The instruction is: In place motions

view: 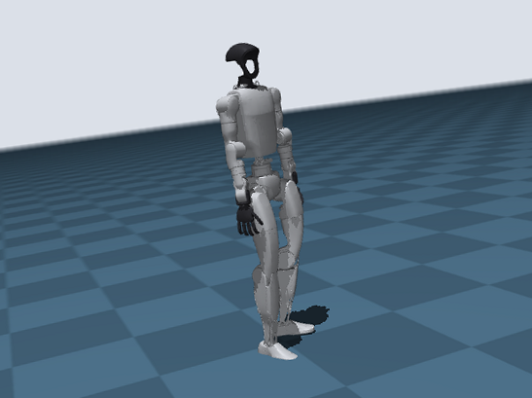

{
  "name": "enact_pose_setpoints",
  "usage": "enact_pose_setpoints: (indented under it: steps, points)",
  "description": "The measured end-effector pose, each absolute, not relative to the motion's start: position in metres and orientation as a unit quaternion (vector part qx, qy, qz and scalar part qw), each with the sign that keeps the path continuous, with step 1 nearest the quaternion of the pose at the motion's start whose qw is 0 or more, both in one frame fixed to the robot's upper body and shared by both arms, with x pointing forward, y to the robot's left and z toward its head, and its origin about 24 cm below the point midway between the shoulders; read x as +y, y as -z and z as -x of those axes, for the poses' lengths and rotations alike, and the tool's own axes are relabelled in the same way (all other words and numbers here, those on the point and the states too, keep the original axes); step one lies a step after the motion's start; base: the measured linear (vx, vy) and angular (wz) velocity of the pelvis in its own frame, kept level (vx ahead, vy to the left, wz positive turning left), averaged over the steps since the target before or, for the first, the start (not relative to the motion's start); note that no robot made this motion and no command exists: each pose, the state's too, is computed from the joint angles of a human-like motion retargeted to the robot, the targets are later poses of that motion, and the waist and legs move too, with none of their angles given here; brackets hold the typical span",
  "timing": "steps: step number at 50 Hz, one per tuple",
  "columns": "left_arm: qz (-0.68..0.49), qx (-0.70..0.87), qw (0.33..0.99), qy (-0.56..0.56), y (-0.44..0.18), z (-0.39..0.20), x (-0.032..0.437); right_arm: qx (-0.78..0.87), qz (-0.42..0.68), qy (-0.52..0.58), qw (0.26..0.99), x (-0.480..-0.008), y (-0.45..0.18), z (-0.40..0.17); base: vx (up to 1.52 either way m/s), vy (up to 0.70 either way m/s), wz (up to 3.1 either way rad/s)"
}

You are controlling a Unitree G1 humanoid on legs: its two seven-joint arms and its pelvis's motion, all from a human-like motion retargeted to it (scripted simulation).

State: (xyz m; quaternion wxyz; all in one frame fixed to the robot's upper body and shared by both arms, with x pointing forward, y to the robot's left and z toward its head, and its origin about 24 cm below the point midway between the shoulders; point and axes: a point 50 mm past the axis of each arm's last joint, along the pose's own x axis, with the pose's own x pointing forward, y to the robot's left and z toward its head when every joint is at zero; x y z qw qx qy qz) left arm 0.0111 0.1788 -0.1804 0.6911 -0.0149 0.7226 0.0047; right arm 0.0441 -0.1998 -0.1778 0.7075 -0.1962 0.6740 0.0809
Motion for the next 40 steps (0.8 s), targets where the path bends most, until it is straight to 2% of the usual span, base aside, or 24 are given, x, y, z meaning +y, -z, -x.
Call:
enact_pose_setpoints:
  steps: [20, 30, 40]
  points:
    - [0.004, 0.678, 0.735, -0.022, 0.177, -0.051, 0.197, 0.763, 0.168, -0.023, 0.624, -0.213, 0.175, 0.024, -0.07, -0.08, 1.24]
    - [0.019, 0.621, 0.78, -0.07, 0.174, -0.079, 0.191, 0.725, 0.251, -0.037, 0.641, -0.247, 0.169, -0.007, -0.3, -0.06, 2.08]
    - [0.041, 0.647, 0.75, -0.133, 0.177, -0.051, 0.198, 0.722, 0.263, -0.035, 0.639, -0.255, 0.168, -0.002, -0.05, 0.12, 2.94]
